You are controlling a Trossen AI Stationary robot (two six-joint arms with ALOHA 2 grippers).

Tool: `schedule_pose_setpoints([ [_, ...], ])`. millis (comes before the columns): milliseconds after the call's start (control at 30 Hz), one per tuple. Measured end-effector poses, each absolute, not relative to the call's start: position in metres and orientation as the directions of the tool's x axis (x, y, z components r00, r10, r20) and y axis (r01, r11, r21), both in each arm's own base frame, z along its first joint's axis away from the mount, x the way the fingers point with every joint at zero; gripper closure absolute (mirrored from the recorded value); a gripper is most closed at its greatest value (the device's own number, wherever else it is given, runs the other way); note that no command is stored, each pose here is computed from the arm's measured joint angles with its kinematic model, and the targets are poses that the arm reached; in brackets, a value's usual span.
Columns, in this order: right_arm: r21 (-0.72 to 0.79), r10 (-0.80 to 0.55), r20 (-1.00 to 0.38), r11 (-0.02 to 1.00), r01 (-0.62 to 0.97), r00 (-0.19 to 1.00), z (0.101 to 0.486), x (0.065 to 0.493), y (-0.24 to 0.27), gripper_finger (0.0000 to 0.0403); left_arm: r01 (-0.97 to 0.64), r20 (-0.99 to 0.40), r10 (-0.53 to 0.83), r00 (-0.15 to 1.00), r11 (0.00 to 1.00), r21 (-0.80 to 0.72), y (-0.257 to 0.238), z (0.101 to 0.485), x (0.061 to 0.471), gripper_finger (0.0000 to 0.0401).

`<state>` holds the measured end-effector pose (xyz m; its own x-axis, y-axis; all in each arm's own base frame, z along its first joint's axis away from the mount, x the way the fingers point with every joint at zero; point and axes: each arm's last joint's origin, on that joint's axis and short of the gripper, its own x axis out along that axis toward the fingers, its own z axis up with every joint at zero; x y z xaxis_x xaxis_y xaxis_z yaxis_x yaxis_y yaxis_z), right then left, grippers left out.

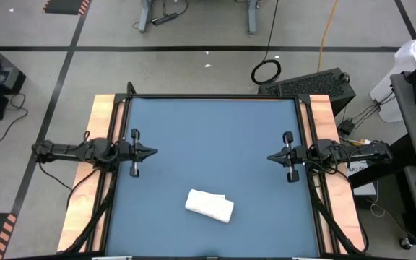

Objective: Roll towel
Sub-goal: Return to Home Position

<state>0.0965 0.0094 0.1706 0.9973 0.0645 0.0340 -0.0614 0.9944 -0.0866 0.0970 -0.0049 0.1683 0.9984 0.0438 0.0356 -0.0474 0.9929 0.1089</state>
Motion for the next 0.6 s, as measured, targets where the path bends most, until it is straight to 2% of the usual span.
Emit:
schedule_pose_setpoints([
  [600,-0.112,0.058,0.034,0.992,-0.054,0.998,0.1706,0.0965,0.0091,0.0402,-0.06,-0.004,0.06,0.998,0.995,0.077,0.0024,0.1649,0.0989,0.04],
])
